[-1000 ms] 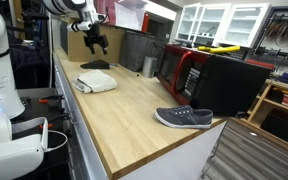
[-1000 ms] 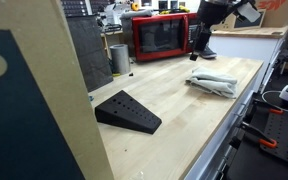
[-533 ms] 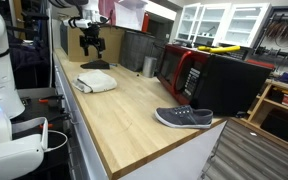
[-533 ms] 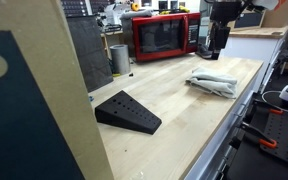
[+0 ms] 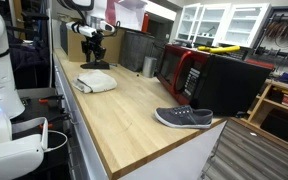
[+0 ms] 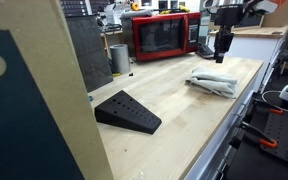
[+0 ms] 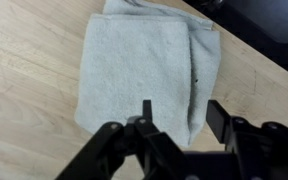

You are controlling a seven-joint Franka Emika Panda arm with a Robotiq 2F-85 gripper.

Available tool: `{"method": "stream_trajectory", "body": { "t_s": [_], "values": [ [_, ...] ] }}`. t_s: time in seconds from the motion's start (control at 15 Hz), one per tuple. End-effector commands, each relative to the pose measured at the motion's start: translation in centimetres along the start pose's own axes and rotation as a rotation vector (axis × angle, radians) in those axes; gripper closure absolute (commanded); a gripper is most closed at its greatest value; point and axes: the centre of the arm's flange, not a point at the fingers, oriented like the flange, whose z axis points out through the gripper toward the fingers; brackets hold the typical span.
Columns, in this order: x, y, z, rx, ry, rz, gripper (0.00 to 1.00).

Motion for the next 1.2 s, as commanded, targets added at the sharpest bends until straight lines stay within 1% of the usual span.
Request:
{"method": "stream_trajectory", "body": {
  "t_s": [0.0,0.2,0.27,0.67,0.93,1.13],
  "values": [
    [0.1,0.2,2.7,0.015,0.005,-0.003,0.71],
    [0.4,0.4,4.6,-0.006,-0.013,0.002,0.95],
    [0.5,0.6,5.2,-0.012,-0.017,0.002,0.99],
    [0.8,0.9,9.2,0.005,-0.035,0.000,1.00],
    [1.0,0.5,11.4,0.041,-0.037,-0.007,1.00],
    [1.7,-0.7,11.6,0.048,-0.010,-0.045,1.00]
  ]
}}
